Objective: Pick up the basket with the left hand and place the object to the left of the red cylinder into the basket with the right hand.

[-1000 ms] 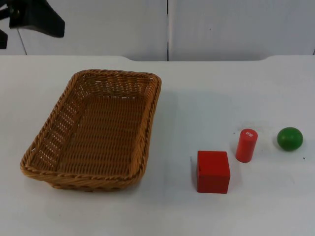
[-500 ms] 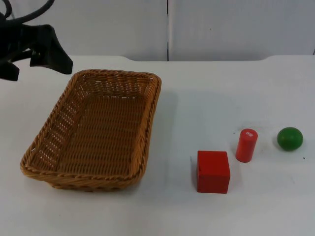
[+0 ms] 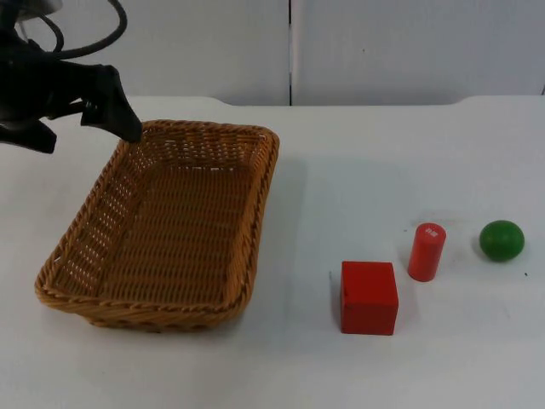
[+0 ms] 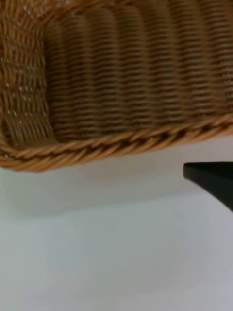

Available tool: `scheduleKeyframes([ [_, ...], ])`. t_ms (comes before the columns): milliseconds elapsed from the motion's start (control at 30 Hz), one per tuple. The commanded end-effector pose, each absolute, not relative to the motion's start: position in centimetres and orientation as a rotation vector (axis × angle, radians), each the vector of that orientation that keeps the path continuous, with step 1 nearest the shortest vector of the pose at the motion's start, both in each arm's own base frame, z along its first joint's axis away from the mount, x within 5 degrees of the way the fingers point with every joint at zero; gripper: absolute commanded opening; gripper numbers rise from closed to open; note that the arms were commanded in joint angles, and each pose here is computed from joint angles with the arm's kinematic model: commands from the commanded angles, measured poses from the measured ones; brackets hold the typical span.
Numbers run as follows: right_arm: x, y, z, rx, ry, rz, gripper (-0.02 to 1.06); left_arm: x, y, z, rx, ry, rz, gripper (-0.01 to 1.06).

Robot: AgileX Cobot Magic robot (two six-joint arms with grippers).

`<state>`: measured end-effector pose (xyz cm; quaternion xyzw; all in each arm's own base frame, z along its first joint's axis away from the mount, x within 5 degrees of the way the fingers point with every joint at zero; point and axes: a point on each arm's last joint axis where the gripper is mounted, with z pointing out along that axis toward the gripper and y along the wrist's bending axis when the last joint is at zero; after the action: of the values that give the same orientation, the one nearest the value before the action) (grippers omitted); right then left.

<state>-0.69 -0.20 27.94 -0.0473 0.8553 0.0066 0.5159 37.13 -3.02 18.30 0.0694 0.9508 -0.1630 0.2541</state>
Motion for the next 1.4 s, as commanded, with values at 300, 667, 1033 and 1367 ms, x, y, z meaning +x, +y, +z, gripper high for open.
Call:
scheduleKeyframes([
  [300, -0.7, -0.2, 28.0, -0.106, 2.043, 0.006, 1.05, 39.6, -1.2, 16.1, 0.117, 2.728, -0.423, 1.05],
  [667, -0.7, -0.2, 28.0, -0.106, 2.043, 0.006, 1.05, 40.5, -1.5, 14.1, 0.226, 2.802, -0.493, 1.05],
  [1033, -0.7, -0.2, 28.0, -0.106, 2.043, 0.006, 1.05, 40.4, -2.1, 9.9, 0.232, 2.903, -0.54, 1.05],
  [1367, -0.7, -0.2, 28.0, -0.106, 2.043, 0.006, 1.05, 40.5, -2.1, 8.6, 0.226, 2.929, -0.547, 1.05],
])
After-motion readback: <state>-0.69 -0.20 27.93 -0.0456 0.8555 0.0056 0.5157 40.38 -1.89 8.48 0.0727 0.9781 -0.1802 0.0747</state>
